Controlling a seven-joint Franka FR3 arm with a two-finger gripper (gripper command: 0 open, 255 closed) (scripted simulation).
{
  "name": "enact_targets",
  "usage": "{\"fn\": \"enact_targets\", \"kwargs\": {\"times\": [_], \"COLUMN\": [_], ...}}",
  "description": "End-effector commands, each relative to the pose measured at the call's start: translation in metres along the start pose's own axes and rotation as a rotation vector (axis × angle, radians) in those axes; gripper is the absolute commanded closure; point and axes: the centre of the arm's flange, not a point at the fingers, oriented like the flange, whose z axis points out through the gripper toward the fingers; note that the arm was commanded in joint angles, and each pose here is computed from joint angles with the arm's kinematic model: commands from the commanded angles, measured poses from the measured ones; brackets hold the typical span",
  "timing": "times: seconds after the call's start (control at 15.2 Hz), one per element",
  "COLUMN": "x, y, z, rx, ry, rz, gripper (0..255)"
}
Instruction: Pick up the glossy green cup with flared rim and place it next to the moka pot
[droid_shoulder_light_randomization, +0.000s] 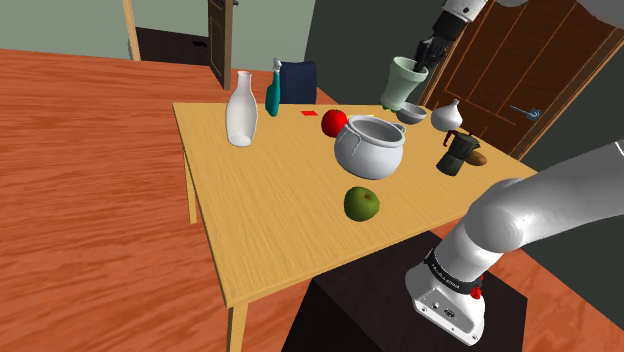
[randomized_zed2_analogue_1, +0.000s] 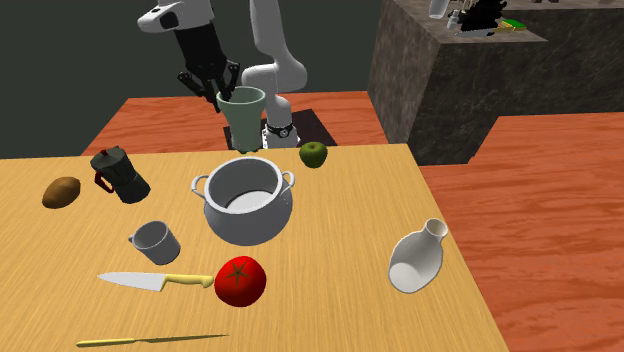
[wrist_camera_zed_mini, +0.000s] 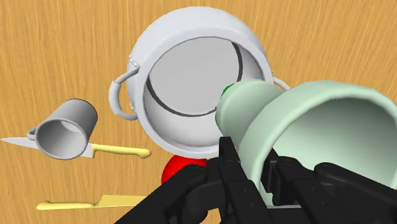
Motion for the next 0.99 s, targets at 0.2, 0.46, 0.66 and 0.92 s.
{"fn": "enact_targets", "kwargs": {"times": [0.2,0.46,0.66,0.92], "x": [-0.047,-0.086,-0.114,-0.153], "y": [0.044,0.079,0.105,0.14], "z": [-0.012,-0.022,-0.029,-0.039], "rx": [0.0,0.0,0.0,0.0], "ry": [0.0,0.0,0.0,0.0], "rz": [-0.001,-0.001,-0.001,-0.001], "gripper": [255,255,255,255]}}
